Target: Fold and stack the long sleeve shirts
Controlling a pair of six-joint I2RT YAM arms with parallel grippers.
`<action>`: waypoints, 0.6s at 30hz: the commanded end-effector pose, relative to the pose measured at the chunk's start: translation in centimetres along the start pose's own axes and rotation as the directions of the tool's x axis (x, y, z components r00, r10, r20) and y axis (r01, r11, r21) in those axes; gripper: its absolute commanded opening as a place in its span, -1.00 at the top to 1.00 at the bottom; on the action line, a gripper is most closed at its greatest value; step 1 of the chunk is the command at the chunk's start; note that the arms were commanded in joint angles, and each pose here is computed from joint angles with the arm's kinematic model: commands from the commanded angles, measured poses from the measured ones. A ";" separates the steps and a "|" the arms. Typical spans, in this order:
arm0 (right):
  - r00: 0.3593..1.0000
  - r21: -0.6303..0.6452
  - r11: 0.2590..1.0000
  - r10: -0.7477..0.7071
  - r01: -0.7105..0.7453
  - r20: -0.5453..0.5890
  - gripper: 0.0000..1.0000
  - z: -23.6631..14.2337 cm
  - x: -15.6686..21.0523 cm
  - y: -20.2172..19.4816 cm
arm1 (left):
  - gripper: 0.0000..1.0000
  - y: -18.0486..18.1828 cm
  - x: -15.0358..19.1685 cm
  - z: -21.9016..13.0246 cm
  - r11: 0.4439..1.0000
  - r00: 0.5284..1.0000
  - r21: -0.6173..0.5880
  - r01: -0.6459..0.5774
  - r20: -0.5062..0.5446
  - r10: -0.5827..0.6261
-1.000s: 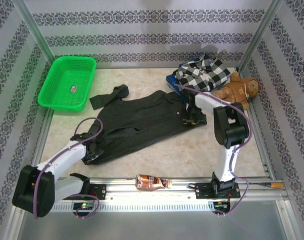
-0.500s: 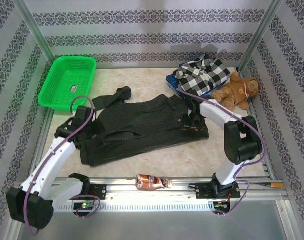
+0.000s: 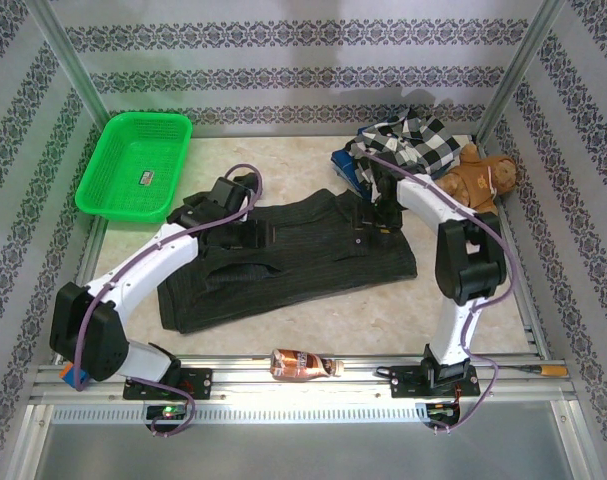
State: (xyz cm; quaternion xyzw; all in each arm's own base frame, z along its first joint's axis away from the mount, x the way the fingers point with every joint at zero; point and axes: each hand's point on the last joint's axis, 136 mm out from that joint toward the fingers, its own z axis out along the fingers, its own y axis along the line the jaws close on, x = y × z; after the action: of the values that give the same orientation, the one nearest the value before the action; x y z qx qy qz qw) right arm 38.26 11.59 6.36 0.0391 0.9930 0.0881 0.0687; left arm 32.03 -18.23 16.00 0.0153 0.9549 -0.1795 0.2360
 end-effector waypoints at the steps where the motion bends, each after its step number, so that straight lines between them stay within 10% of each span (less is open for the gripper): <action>1: 0.998 -0.025 1.000 0.004 -0.005 -0.060 -0.31 1.0 1.1 1.0 | -0.42 -0.9 -0.3 -1.0 0.998 0.997 0.056 -0.008 0.075 0.004; 18: 0.989 0.024 1.000 0.004 0.000 -0.145 0.03 4.7 3.5 0.3 | -0.58 3.3 1.6 -6.8 0.997 0.963 -0.021 0.080 0.261 -0.072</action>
State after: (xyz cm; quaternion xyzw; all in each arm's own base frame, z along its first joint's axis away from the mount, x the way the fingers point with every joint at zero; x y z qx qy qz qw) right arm 36.11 12.78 2.14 0.0378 0.9952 0.0905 0.0062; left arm 28.05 -14.34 19.73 -0.0270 0.9187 -0.1958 0.3421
